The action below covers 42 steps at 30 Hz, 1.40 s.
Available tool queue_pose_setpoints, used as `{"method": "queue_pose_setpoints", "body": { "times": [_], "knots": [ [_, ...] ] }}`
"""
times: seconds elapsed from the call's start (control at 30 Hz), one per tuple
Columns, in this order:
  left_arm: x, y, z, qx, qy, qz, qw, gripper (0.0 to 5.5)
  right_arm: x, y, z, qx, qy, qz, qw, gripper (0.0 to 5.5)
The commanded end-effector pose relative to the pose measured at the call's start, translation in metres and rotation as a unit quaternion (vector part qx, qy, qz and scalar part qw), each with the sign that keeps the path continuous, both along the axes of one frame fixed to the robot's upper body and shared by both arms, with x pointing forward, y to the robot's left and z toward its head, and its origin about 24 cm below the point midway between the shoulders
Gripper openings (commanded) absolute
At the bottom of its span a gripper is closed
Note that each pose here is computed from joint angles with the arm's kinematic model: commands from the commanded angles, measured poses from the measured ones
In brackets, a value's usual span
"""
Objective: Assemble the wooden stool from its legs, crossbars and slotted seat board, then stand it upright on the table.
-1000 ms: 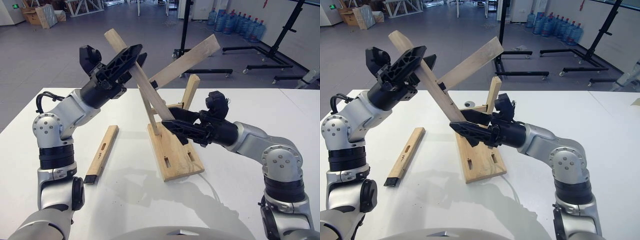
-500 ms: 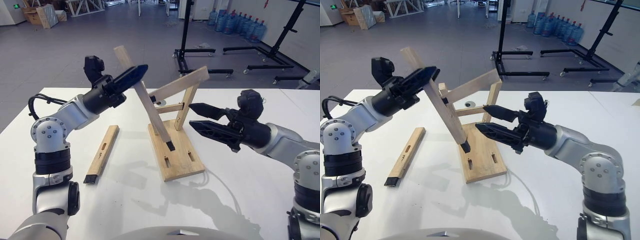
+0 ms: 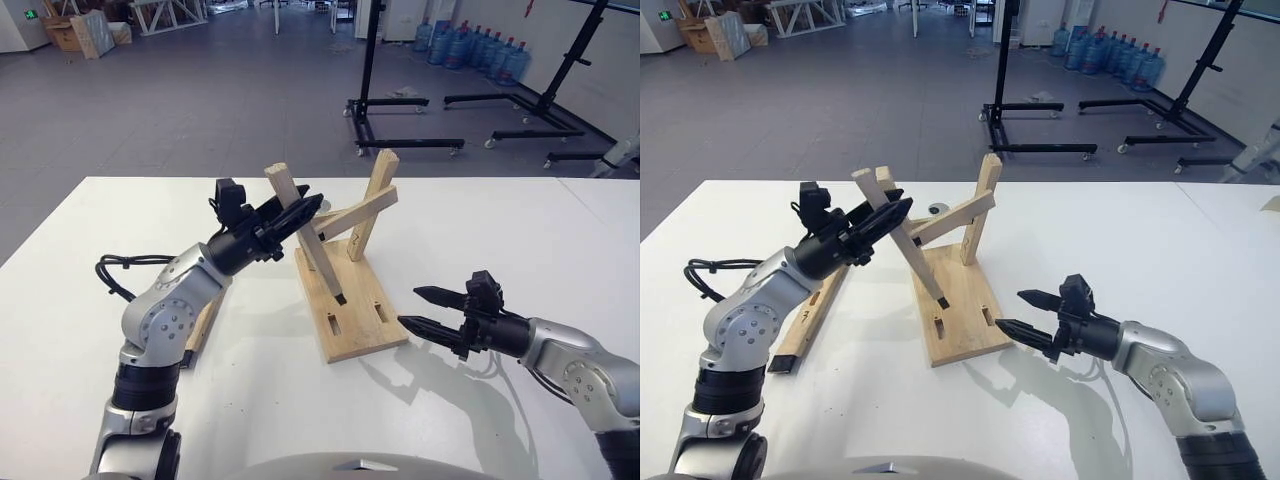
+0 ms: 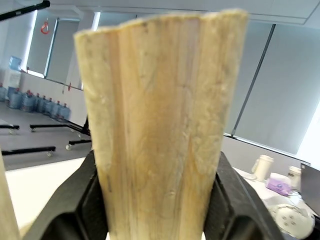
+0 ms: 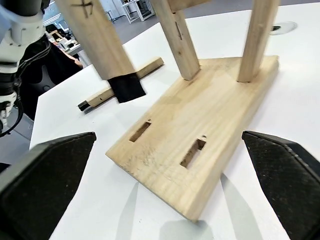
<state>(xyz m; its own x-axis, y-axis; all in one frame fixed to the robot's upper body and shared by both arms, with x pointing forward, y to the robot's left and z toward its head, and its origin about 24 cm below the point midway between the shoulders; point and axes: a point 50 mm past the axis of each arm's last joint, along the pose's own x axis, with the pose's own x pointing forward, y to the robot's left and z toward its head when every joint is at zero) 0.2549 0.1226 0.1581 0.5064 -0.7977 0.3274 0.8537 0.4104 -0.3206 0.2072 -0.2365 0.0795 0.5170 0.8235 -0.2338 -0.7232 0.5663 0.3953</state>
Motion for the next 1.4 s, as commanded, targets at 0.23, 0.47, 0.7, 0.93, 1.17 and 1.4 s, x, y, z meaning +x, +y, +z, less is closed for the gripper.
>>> {"method": "queue_pose_setpoints", "body": {
  "times": [0.23, 0.47, 0.7, 0.93, 1.17, 1.4],
  "knots": [
    [-0.007, 0.009, -0.016, -0.008, 0.038, -0.018, 0.999, 2.04, 0.008, -0.002, 0.003, -0.001, -0.009, 0.004, 1.000, 5.40],
    [-0.006, -0.005, -0.020, 0.027, 0.017, -0.046, 0.998, 2.04, 0.010, 0.003, 0.002, 0.004, -0.007, 0.010, 1.000, 5.40],
    [0.000, -0.005, -0.013, 0.046, -0.009, -0.049, 0.998, 2.04, 0.007, 0.007, -0.001, 0.011, -0.004, 0.007, 1.000, 5.40],
    [0.002, -0.007, -0.014, 0.075, -0.027, -0.061, 0.995, 2.04, 0.007, 0.010, -0.003, 0.015, -0.002, 0.006, 1.000, 5.40],
    [-0.001, -0.012, -0.023, 0.072, -0.015, -0.069, 0.995, 2.04, 0.006, 0.012, -0.005, 0.017, 0.002, 0.007, 1.000, 5.40],
    [0.006, -0.004, -0.030, 0.094, -0.017, -0.061, 0.994, 2.04, 0.007, 0.013, -0.006, 0.017, 0.002, 0.010, 1.000, 5.40]
  ]
}}
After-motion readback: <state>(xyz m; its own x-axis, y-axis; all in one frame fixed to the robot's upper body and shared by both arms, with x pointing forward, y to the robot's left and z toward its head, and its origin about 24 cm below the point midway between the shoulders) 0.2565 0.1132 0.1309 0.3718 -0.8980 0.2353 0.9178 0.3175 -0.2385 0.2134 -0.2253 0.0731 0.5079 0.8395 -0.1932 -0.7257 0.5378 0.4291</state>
